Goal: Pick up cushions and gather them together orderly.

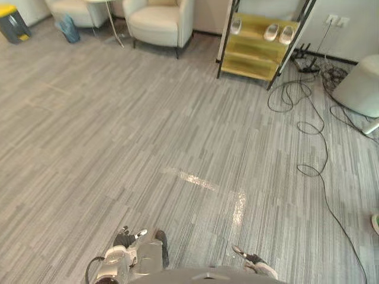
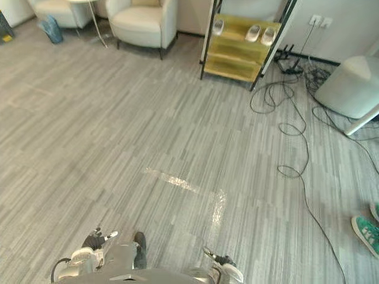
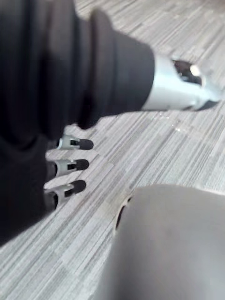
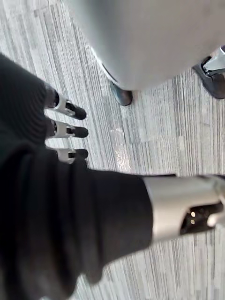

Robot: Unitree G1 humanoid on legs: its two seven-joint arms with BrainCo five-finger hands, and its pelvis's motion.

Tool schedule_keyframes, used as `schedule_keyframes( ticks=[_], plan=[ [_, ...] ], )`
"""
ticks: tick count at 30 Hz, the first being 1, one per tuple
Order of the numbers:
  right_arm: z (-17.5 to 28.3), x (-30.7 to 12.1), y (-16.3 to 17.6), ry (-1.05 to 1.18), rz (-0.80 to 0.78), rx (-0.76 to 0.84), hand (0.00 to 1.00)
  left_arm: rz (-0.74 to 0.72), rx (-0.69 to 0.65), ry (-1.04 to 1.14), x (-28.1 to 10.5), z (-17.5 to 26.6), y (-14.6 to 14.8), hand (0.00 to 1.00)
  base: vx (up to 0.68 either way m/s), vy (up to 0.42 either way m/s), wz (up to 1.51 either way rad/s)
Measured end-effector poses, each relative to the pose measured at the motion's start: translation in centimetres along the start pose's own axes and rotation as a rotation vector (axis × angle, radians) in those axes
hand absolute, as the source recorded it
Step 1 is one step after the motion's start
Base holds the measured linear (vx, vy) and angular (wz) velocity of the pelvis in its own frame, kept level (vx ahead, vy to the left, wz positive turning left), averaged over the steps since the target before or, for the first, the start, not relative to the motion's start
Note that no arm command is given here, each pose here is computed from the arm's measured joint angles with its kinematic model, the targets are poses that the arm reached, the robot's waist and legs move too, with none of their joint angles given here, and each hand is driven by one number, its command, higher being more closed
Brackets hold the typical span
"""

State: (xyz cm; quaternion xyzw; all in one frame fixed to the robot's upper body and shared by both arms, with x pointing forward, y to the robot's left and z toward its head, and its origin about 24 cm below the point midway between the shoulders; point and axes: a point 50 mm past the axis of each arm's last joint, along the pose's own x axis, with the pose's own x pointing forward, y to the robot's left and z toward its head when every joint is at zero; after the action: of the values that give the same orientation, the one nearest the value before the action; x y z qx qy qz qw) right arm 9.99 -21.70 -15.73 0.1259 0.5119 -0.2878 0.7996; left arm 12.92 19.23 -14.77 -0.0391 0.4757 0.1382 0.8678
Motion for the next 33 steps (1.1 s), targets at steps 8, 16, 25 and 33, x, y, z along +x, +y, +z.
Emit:
schedule_keyframes(
  ticks=[8,16,25,33],
  plan=[
    [0.6,0.0,0.4,-0.029,0.027,-0.063,0.0,0.011,0.075,0.064,0.0,-1.3,1.0,0.0,0.25,0.1,-0.29],
    [1.1,0.1,0.8,-0.038,0.046,-0.056,0.0,0.008,0.104,0.092,-0.1,-1.8,1.1,0.0,0.19,-0.126,-0.02],
    [0.9,0.4,-1.1,-0.018,-0.005,-0.064,0.0,-0.044,0.075,0.094,-0.1,-2.0,-0.9,0.0,0.12,-0.22,0.01],
    [0.1,0.3,-3.2,0.01,-0.053,-0.083,0.0,-0.074,0.089,0.082,-0.2,-1.8,-1.6,0.0,0.09,0.034,-0.23]
  ],
)
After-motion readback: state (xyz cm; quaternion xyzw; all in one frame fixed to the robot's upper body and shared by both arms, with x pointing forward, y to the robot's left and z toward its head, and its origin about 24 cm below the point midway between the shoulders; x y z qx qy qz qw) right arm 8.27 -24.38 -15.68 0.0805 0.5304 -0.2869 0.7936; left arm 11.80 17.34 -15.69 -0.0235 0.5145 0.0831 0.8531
